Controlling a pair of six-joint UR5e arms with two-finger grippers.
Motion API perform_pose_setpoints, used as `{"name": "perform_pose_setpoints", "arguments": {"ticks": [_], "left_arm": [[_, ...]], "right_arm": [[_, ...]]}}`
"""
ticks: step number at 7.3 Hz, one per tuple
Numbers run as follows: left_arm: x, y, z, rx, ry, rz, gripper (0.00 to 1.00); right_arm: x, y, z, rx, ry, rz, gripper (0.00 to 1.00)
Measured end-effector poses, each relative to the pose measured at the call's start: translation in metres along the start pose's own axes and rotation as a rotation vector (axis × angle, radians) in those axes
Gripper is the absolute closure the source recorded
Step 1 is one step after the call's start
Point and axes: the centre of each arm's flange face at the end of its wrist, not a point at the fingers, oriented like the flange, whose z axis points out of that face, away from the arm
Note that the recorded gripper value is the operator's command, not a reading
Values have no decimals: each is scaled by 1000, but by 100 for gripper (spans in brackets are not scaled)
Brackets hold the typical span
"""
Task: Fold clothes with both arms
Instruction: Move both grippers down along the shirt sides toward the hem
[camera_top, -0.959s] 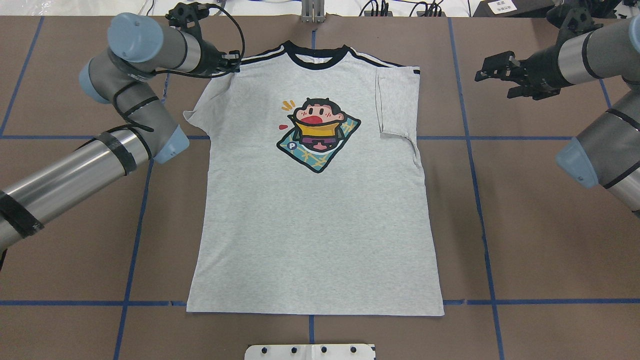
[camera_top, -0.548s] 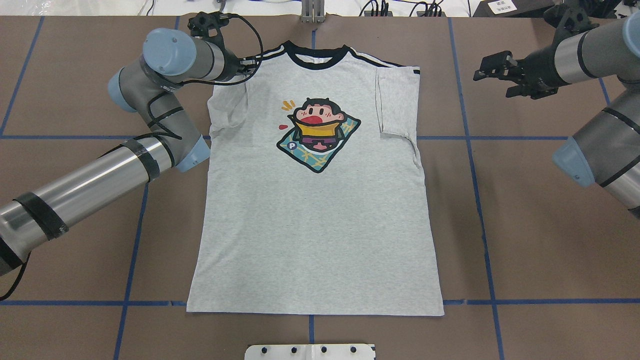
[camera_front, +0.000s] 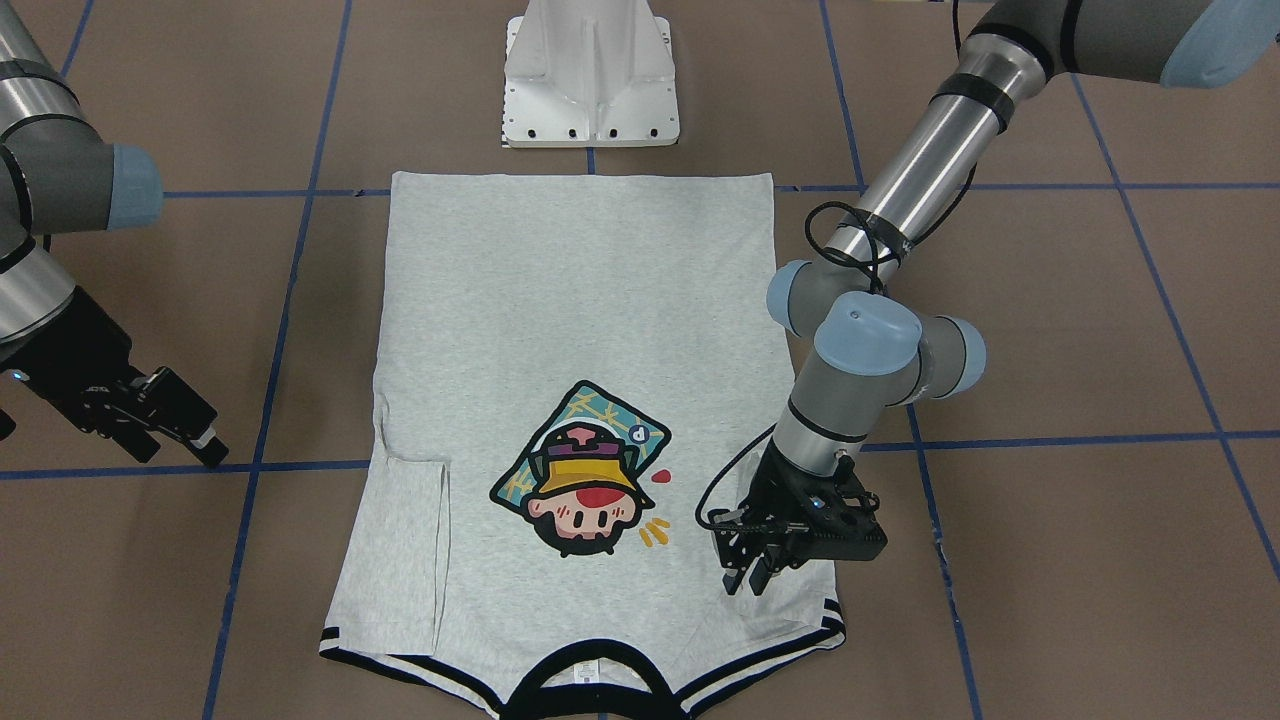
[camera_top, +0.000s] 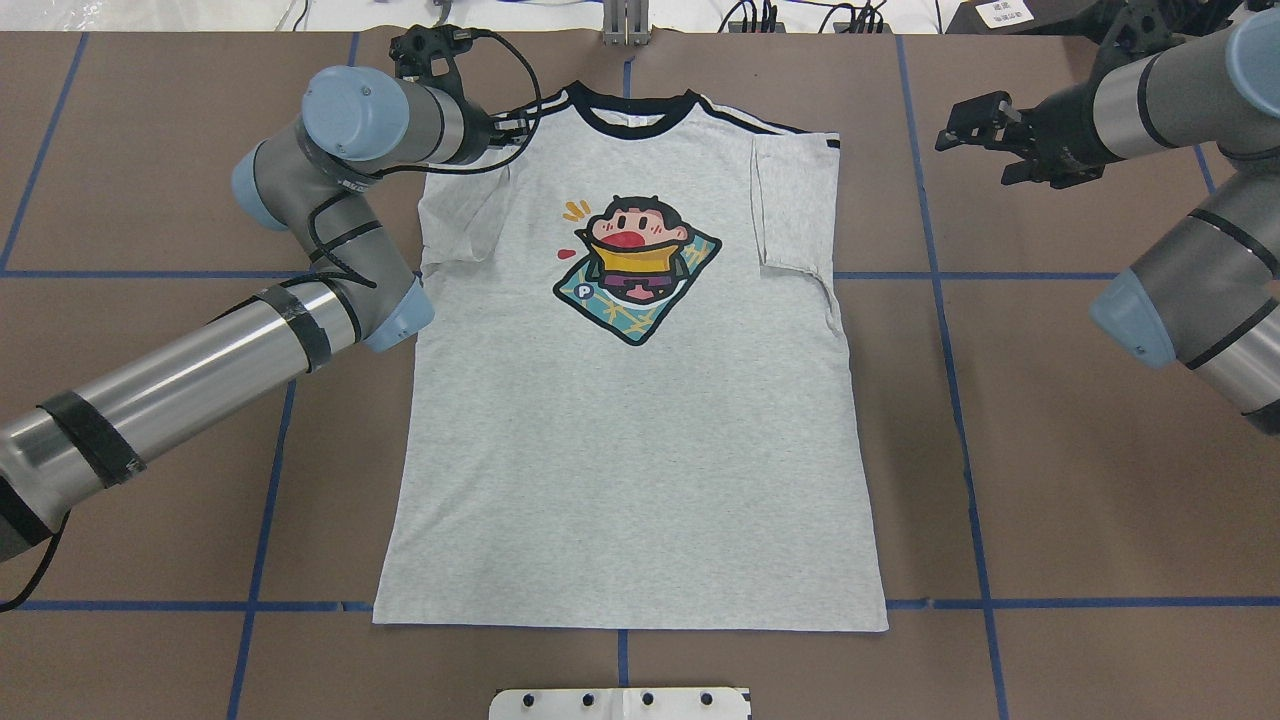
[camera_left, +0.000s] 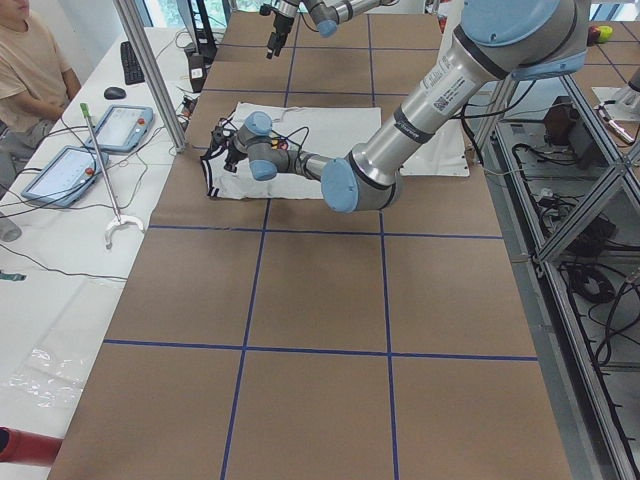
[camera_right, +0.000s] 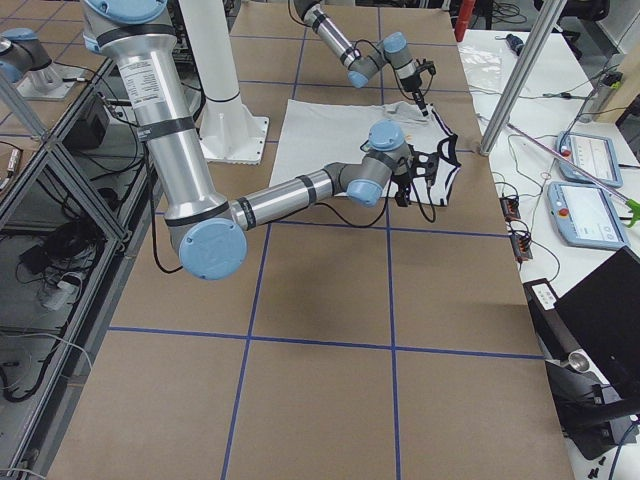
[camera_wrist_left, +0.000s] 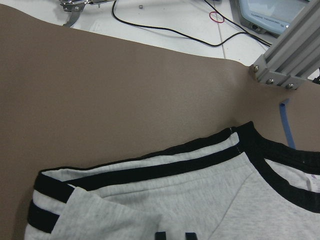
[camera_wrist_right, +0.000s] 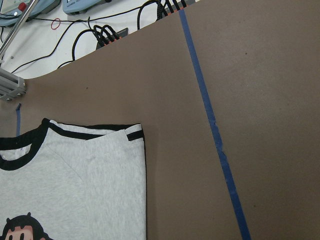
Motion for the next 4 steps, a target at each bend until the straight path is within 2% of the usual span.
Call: {"name": "perform_pose_setpoints", "arguments": {"ticks": [1, 2, 3, 4], "left_arm": [[5, 14, -30, -11, 51, 4, 36], [4, 35, -66, -50, 89, 7, 33], [2, 51, -105, -87, 116, 10, 28], [-3, 67, -141, -131, 129, 12, 27]], "right_arm": [[-19, 20, 4, -16, 44, 3, 0], [-42, 55, 5, -36, 108, -5, 0], [-66, 98, -2, -58, 174, -8, 0], [-85, 149, -12, -81, 214, 26, 0]]}}
